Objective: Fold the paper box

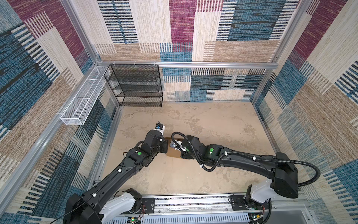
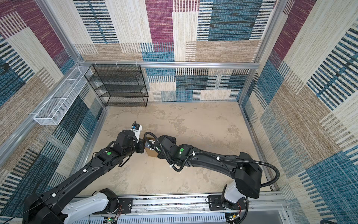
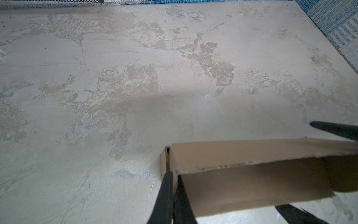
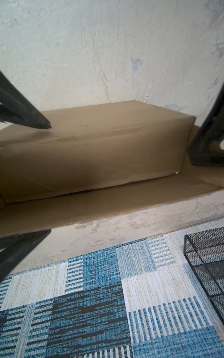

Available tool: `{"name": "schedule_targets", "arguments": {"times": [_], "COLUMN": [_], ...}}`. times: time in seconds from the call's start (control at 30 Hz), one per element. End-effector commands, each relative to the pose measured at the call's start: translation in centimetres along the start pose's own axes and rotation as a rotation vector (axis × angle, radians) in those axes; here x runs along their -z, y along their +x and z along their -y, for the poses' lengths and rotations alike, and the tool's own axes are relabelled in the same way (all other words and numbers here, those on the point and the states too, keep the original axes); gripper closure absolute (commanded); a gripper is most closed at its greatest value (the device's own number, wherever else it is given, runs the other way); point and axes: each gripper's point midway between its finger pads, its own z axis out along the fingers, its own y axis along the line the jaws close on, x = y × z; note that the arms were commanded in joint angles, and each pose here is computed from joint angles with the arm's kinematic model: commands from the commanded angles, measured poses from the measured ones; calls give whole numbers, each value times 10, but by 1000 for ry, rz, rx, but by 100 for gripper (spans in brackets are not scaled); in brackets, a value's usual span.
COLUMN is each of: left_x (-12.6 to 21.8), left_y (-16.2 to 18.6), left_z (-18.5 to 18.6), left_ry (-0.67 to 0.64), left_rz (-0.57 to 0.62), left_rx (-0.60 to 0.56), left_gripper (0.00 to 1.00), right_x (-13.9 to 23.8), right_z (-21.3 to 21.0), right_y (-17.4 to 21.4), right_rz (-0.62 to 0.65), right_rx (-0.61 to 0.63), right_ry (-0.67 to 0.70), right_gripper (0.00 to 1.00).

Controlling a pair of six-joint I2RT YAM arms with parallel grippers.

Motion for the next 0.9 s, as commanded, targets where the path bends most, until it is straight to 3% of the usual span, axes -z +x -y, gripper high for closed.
{"name": "schedule_targets", "arguments": {"times": [0.0,0.13,0.57,0.87], "left_x": [-1,0,4,10], "left_y": [24,24,22,22], "left_z": [-4,-4,-4,-6], "left_ry": [-10,-11,-8,-10], "left_rz": [-93,-89,-79,-70], "left_rx": [1,1,10,11], "left_gripper": [100,100,100,85], "right_x": [1,2,3,2], "right_z": [6,4,-3,-4], "right_y": [-13,-13,-13,-11], "right_rz": [41,46,64,61], "right_rx": [-14,-16,-28,-55], "right_ry": [29,29,18,22], "right_gripper": [28,37,44,46]}}
